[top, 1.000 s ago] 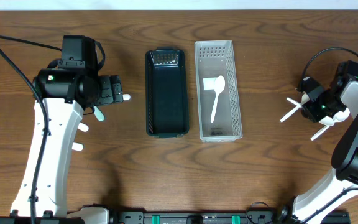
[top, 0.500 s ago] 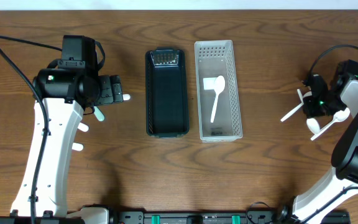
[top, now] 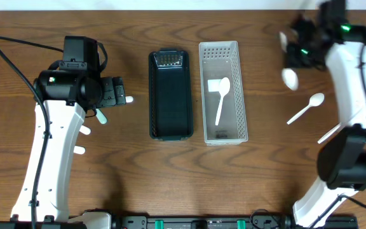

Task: Pack container
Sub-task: 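Grasp the top crossed white spoon with right gripper, then lower the spoon into the white tray and open right gripper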

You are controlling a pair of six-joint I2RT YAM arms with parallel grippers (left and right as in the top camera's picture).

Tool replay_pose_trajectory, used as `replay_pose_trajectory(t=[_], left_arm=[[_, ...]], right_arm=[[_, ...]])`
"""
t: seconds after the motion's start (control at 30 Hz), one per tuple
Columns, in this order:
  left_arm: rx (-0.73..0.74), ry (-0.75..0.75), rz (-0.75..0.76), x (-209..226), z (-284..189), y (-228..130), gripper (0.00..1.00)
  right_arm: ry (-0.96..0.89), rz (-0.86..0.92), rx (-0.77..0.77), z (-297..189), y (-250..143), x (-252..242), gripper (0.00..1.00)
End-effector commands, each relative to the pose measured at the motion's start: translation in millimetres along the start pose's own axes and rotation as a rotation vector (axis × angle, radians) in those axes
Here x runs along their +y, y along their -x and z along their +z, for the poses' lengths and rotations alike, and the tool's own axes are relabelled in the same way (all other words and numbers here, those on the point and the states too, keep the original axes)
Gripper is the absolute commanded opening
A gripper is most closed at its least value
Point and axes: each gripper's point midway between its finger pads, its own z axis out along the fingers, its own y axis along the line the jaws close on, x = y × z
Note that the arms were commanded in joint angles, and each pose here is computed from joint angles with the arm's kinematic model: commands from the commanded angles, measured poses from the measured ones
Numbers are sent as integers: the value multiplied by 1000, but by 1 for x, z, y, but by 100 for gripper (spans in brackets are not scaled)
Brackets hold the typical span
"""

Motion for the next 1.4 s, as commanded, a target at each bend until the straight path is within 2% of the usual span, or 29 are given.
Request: replay_pose_trajectory(t=[0.0, 0.13, 0.33, 0.53, 0.73, 0.8, 0.87, 0.97, 1.1, 1.23, 1.37], left_arm=[[-26, 4, -1, 1, -6, 6, 98], [-25, 4, -1, 1, -6, 6, 98], [-19, 5, 0, 1, -6, 5, 98], [-11, 7, 1, 2, -6, 3, 98], [-8, 7, 1, 2, -6, 2, 98], [-8, 7, 1, 2, -6, 2, 98], [-8, 7, 1, 2, -6, 2, 98], [-8, 7, 1, 2, -6, 2, 98], [-8, 7, 1, 2, -6, 2, 98], [-8, 7, 1, 2, -6, 2, 98], [-8, 7, 1, 2, -6, 2, 98]], right_arm=[[64, -4, -45, -8, 14, 69, 1], [42, -38, -20, 11, 6, 123, 1], [-17, -61, 110, 65, -29, 166, 1], [-57, 10, 242, 112, -60, 167, 1], [-67, 9, 271, 123, -67, 163, 2], [-68, 6, 278, 122, -69, 163, 8], [-65, -6, 289, 121, -72, 164, 22], [-68, -13, 305, 120, -76, 165, 29], [-62, -25, 314, 120, -78, 166, 27], [-57, -25, 315, 120, -78, 167, 14], [68, -70, 336, 119, -81, 187, 13]])
